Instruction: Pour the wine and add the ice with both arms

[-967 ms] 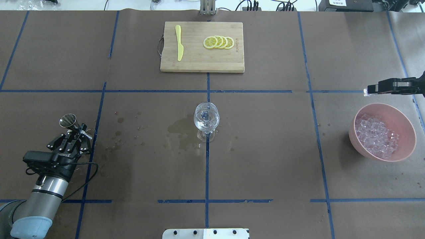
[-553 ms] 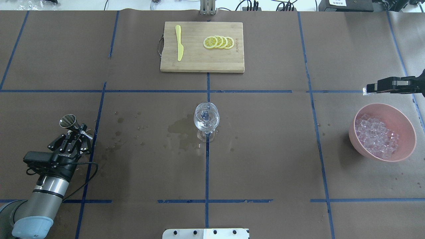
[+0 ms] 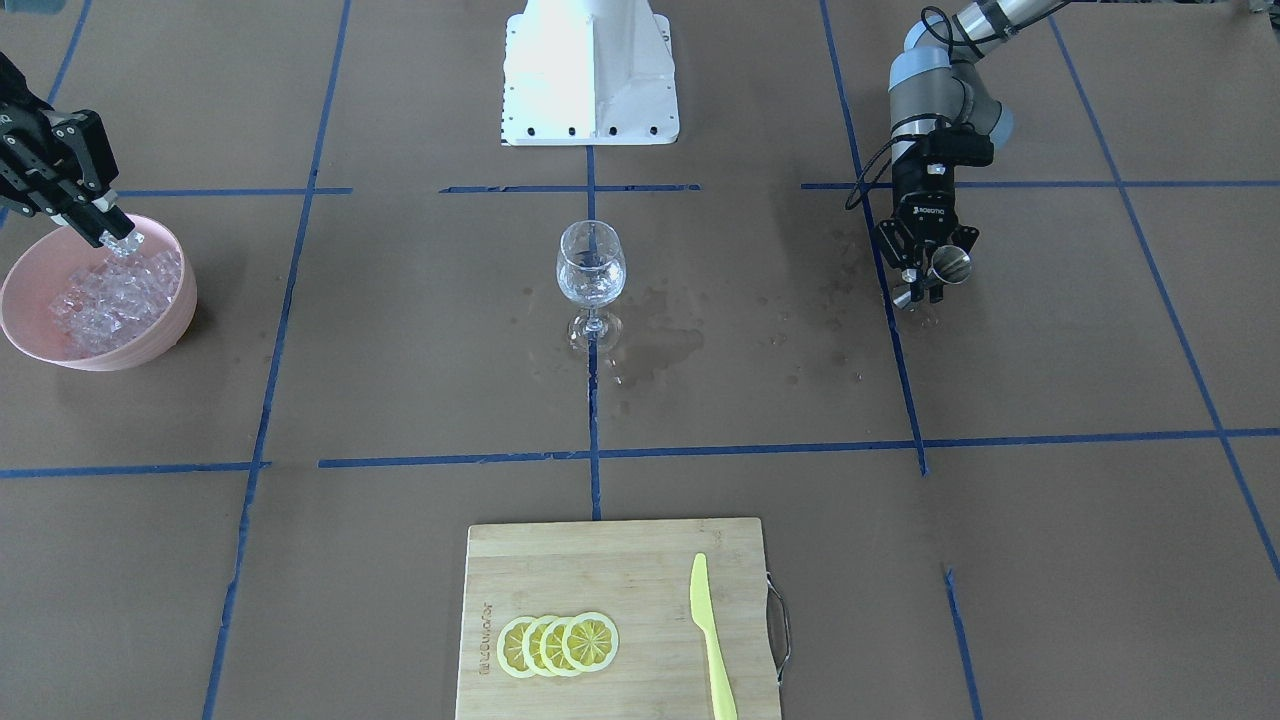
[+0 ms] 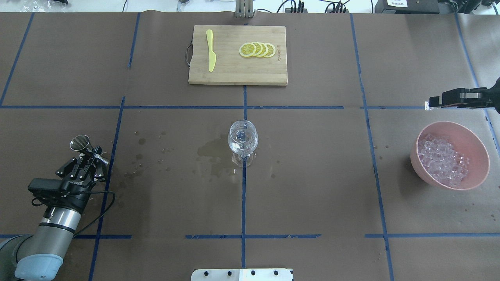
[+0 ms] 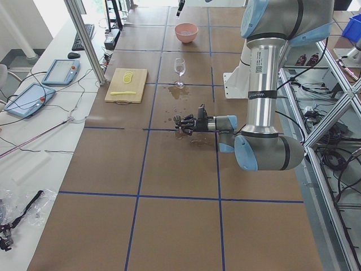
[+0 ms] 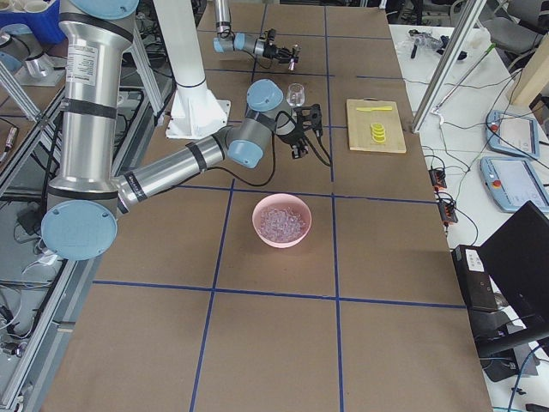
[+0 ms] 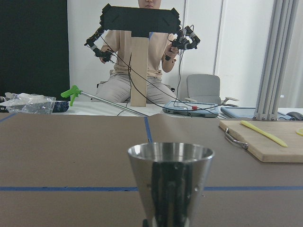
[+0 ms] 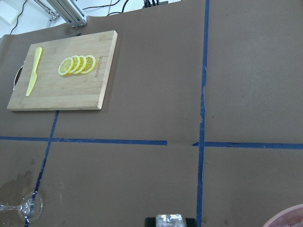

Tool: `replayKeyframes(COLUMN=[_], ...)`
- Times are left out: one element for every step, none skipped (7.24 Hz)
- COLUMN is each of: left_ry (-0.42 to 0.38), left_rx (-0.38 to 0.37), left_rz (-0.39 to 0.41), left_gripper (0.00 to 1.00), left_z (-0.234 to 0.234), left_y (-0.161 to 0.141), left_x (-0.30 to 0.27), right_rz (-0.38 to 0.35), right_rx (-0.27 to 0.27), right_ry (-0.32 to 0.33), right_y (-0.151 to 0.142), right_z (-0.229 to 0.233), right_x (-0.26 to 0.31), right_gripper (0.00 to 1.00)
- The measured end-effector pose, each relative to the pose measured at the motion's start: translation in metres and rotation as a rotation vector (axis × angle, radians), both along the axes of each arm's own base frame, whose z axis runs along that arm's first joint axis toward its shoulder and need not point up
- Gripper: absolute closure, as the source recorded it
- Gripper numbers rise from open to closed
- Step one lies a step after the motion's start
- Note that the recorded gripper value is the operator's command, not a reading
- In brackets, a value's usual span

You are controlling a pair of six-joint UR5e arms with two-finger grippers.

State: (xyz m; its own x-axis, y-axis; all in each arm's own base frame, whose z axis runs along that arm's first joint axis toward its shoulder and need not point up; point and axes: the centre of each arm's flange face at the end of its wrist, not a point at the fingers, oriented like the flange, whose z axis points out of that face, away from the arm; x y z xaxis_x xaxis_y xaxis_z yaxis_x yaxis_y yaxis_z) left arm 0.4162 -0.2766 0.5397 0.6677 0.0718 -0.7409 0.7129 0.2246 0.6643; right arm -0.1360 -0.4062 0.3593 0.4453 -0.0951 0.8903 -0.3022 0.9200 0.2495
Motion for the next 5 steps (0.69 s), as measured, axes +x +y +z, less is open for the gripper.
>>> replayKeyframes(left_ry=[-0.002, -0.003, -0.003, -0.004, -0.007], left_rx=[0.0, 0.0, 0.001, 0.001, 0.001], left_rz=[0.0, -0.001, -0.001, 0.0, 0.001], left_gripper=[0.54, 0.53, 0.33, 0.0, 0.0], left_z=[0.0, 0.0, 0.0, 0.0, -0.001], left_y=[0.0, 0.0, -0.001, -0.001, -0.001], left_x=[0.0, 0.0, 0.0, -0.001, -0.002], right_rz=[0.003, 0.002, -0.005, -0.013, -0.024], right_rx=[-0.005, -0.007, -0.003, 0.003, 0.006], right_ry=[-0.018, -0.034, -0.045, -0.052, -0.06], right_y=[-0.003, -0.004, -0.005, -0.006, -0.006], right_z=[-0.008, -0.015, -0.022, -0.027, -0.032], right_x=[-0.003, -0.008, -0.014, -0.019, -0.027], right_gripper=[1.0, 1.0, 1.0, 1.0, 1.0])
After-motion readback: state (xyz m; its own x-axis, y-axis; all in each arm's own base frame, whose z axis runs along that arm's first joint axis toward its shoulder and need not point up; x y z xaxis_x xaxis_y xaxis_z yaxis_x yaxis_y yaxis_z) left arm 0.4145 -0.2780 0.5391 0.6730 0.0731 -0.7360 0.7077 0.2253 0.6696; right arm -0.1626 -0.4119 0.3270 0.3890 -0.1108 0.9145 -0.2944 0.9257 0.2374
